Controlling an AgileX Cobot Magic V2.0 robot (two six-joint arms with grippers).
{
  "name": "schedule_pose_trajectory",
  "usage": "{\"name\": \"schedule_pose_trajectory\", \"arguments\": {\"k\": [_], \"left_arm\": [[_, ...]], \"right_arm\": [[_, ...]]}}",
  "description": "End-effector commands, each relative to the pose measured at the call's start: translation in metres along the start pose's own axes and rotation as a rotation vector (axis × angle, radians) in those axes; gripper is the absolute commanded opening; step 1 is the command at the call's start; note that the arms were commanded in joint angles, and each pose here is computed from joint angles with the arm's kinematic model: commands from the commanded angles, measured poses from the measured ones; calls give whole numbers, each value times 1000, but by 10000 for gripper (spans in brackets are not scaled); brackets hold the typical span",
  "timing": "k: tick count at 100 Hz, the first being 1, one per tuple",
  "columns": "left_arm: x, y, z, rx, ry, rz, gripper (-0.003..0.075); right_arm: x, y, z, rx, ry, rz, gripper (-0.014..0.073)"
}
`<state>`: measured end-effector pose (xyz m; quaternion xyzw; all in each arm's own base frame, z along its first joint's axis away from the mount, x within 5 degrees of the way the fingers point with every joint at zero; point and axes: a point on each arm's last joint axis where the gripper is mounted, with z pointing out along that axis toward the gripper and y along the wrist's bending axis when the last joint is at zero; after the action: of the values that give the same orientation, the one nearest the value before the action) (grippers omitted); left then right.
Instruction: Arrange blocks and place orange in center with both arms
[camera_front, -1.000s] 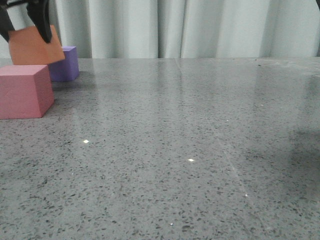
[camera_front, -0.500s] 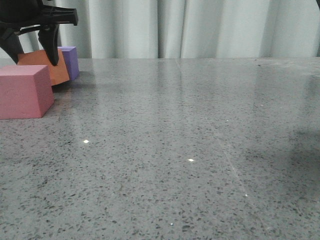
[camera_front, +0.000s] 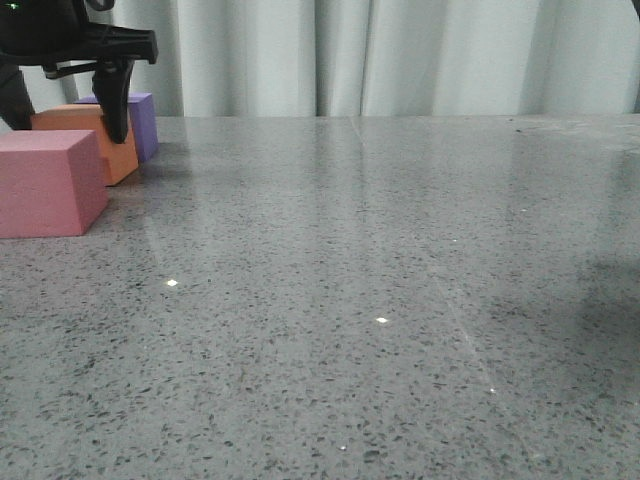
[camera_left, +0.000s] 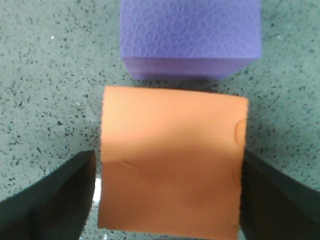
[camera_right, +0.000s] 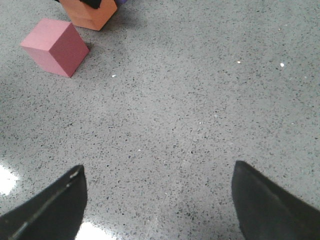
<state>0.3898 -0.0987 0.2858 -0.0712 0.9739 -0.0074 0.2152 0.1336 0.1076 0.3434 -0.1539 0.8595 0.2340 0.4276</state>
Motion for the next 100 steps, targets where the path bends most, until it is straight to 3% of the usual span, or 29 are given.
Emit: {"name": "schedule_pose_trajectory", "arguments": {"k": [1, 30, 72, 100], "left_arm": [[-6, -2, -26, 37, -81, -3, 570], [-4, -6, -47, 79, -116, -7, 568], [3, 1, -135, 164, -366, 28, 567], [32, 4, -178, 276, -532, 67, 565]], "right_arm": [[-12, 4, -8, -29, -93, -8, 594], [-12, 4, -8, -28, -91, -8, 594], [-13, 3, -16, -24, -128, -33, 593], [-4, -3, -37, -22, -218, -77, 592]]}}
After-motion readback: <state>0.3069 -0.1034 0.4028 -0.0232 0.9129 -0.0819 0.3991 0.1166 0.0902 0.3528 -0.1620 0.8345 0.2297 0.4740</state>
